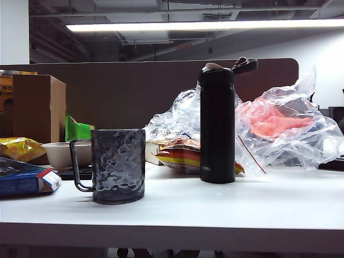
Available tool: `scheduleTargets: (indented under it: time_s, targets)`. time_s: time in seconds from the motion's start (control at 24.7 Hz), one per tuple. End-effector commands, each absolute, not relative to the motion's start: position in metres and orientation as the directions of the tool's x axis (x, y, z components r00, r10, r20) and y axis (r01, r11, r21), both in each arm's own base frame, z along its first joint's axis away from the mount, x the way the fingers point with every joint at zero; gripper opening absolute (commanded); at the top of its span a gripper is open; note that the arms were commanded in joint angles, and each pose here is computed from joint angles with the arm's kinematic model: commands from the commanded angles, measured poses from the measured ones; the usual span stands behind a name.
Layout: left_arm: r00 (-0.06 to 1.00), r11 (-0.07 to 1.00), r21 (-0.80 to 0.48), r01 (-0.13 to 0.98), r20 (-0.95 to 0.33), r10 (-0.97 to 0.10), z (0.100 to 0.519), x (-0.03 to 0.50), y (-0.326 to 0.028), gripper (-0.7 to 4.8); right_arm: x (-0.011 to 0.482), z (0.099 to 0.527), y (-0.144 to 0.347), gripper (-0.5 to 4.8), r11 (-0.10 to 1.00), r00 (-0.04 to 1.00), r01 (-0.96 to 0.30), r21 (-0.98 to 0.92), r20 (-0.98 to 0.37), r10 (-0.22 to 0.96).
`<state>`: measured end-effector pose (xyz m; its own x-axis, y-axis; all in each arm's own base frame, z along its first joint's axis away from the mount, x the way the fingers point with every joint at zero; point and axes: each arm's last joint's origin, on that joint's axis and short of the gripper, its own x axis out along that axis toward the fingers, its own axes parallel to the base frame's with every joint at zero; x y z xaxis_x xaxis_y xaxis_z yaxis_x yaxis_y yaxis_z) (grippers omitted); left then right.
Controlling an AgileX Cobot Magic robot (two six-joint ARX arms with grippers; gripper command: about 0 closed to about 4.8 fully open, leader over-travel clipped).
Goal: Pick up the black thermos, pour some water into the cup, then place the black thermos back on the table.
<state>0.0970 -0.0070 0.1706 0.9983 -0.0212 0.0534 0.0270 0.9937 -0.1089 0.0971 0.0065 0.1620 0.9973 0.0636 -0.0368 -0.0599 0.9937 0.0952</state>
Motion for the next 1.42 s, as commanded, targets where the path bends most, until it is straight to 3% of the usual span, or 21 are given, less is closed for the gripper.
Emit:
scheduleTargets:
  time_s: [0.04, 0.45, 0.53, 0.57, 0.61, 0.65, 0.69, 0.81, 1.05, 1.42]
  targets:
    - [0.997, 0.993, -0.109, 0.033, 0.072, -0.025, 0.173, 0.097, -0.007, -0.05, 0.097, 0.162, 0.006, -0.09, 0.994, 0.998, -0.059, 0.093, -0.023, 0.062]
    - [0.998, 0.994, -0.108, 0.034, 0.059, -0.028, 0.171, 0.097, -0.007, -0.05, 0.097, 0.162, 0.006, -0.08, 0.994, 0.998, -0.059, 0.093, -0.023, 0.062]
    - [0.998, 0.994, -0.109, 0.034, 0.059, -0.027, 0.172, 0.097, -0.007, 0.15, 0.097, 0.163, 0.006, 0.56, 0.994, 0.998, -0.059, 0.093, -0.019, 0.061]
    - [0.998, 0.993, -0.109, 0.034, 0.062, -0.027, 0.172, 0.097, -0.007, 1.26, 0.097, 0.165, 0.006, 1.68, 0.994, 0.998, -0.061, 0.093, -0.005, 0.062]
    - [0.997, 0.993, -0.109, 0.035, 0.069, -0.028, 0.174, 0.097, -0.007, 2.78, 0.097, 0.168, 0.006, 2.91, 0.994, 0.998, -0.063, 0.093, 0.012, 0.062]
    - [0.997, 0.993, -0.11, 0.036, 0.077, -0.028, 0.176, 0.096, -0.007, 4.63, 0.096, 0.172, 0.006, 4.08, 0.993, 0.998, -0.065, 0.094, 0.031, 0.063]
    - [0.996, 0.993, -0.111, 0.037, 0.088, -0.027, 0.18, 0.095, -0.007, 4.79, 0.095, 0.179, 0.006, 4.79, 0.993, 0.997, -0.069, 0.094, 0.052, 0.064]
    - [0.989, 0.988, -0.128, 0.083, 0.133, -0.066, 0.195, 0.092, -0.008, 4.79, 0.087, 0.205, 0.007, 4.79, 0.99, 0.989, -0.113, 0.085, 0.106, 0.104]
    - [0.955, 0.951, -0.189, 0.243, 0.222, -0.199, 0.236, 0.083, -0.011, 4.79, 0.078, 0.262, 0.008, 4.79, 0.982, 0.976, -0.147, -0.117, 0.147, 0.163]
    - [0.914, 0.898, -0.263, 0.352, 0.305, -0.269, 0.3, 0.098, -0.015, 4.79, 0.102, 0.338, 0.015, 4.79, 0.955, 0.947, -0.267, -0.131, 0.15, 0.285]
